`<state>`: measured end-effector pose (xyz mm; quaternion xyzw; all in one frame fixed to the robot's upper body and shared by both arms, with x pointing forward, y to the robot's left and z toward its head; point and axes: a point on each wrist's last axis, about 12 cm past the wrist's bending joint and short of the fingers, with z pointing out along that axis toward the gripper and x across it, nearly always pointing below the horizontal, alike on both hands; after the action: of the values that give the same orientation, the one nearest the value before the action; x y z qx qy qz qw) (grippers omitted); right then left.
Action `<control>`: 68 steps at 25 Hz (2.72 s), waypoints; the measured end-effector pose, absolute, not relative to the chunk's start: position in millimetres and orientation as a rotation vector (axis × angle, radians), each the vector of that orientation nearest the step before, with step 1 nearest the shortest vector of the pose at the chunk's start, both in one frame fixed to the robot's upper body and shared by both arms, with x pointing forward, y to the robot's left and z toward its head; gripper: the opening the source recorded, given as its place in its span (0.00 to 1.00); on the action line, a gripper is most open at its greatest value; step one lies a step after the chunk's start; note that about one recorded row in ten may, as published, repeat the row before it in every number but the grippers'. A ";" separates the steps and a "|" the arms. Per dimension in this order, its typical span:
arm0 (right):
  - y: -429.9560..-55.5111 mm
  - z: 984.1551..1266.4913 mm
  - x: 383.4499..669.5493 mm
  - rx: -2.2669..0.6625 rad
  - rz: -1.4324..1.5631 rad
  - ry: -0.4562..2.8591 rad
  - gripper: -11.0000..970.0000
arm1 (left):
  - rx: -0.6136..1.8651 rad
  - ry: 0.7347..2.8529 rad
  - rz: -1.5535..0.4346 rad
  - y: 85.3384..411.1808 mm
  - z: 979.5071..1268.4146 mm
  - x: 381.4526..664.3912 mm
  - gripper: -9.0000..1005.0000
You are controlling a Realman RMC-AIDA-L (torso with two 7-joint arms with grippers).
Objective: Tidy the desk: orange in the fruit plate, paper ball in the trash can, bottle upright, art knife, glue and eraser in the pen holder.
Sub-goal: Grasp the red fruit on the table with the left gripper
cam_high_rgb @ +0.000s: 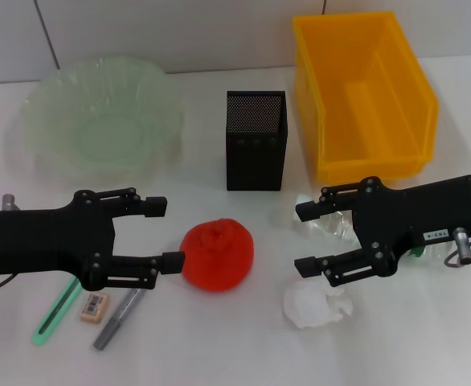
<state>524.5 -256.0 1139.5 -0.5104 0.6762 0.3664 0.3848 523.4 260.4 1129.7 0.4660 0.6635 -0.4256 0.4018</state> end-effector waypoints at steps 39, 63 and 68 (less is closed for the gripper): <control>-264.7 1135.7 521.9 -1.261 0.911 1.755 0.79 | 1.219 1.708 -0.978 235.0 1110.5 540.9 0.82; -273.2 1134.8 515.7 -1.252 0.913 1.772 0.79 | 1.278 1.773 -0.842 212.7 1084.0 553.1 0.77; -273.2 1135.1 515.5 -1.253 0.916 1.773 0.79 | 1.280 1.787 -0.814 210.2 1081.2 554.7 0.76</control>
<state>515.5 -273.2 1135.1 -0.4912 0.6951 0.3590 0.3829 554.7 210.2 1081.2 0.5033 0.7026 -0.3201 0.3881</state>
